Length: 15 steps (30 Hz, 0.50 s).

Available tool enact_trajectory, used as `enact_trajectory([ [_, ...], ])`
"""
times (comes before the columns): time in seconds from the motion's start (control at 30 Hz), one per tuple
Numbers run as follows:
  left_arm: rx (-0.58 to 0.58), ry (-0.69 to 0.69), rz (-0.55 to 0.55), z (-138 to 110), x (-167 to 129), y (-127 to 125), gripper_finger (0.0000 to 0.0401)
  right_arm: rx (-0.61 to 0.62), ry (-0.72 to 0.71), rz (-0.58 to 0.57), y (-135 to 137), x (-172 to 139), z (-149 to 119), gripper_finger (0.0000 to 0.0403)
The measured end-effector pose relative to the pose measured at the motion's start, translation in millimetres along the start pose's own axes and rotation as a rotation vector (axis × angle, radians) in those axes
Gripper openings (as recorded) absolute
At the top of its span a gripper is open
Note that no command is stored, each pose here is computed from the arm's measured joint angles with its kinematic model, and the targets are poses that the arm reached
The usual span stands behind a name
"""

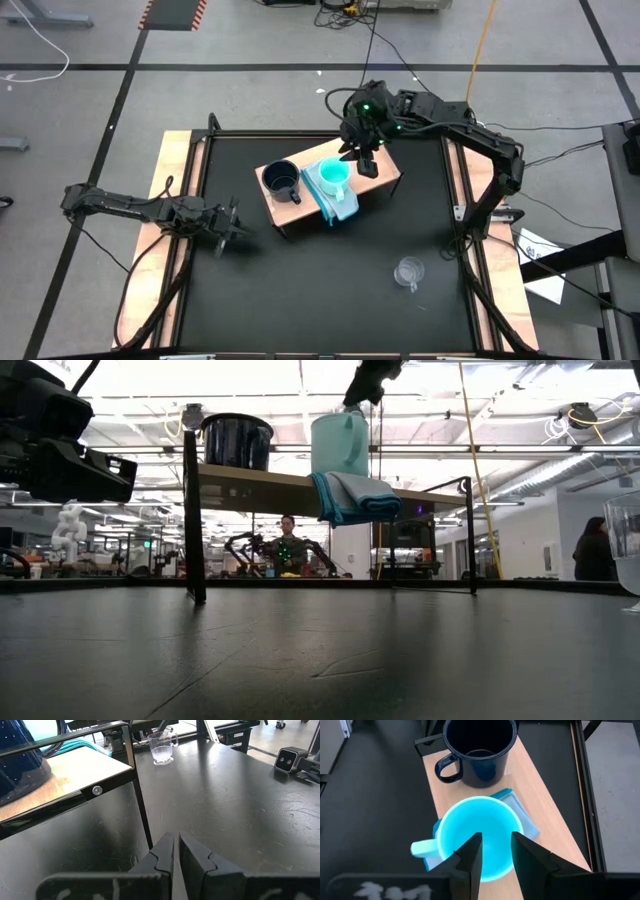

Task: Stack small to large cups/mugs on shelf
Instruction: Put the transparent mug to the right on the shelf

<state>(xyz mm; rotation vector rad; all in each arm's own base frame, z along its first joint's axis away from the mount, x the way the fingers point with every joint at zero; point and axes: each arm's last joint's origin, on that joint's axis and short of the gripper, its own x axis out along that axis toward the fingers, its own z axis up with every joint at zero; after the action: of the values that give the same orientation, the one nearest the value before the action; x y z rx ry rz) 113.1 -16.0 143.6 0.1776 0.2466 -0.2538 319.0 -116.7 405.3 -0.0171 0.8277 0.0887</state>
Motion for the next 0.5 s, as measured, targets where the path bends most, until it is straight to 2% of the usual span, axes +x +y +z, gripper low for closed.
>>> enact_trajectory([
  [0.23, -0.002, 0.002, 0.000, 0, 0, 0, 0.0031, -0.008, -0.018, -0.007, 6, -16, -1, 0.0078],
  [0.43, -0.003, 0.002, 0.000, 0, 0, 0, 0.0031, -0.044, -0.024, -0.010, 10, -26, -3, 0.0013],
  [0.5, -0.003, 0.002, 0.000, 0, 0, 0, 0.0031, -0.047, -0.024, -0.012, 10, -26, -3, 0.0005],
])
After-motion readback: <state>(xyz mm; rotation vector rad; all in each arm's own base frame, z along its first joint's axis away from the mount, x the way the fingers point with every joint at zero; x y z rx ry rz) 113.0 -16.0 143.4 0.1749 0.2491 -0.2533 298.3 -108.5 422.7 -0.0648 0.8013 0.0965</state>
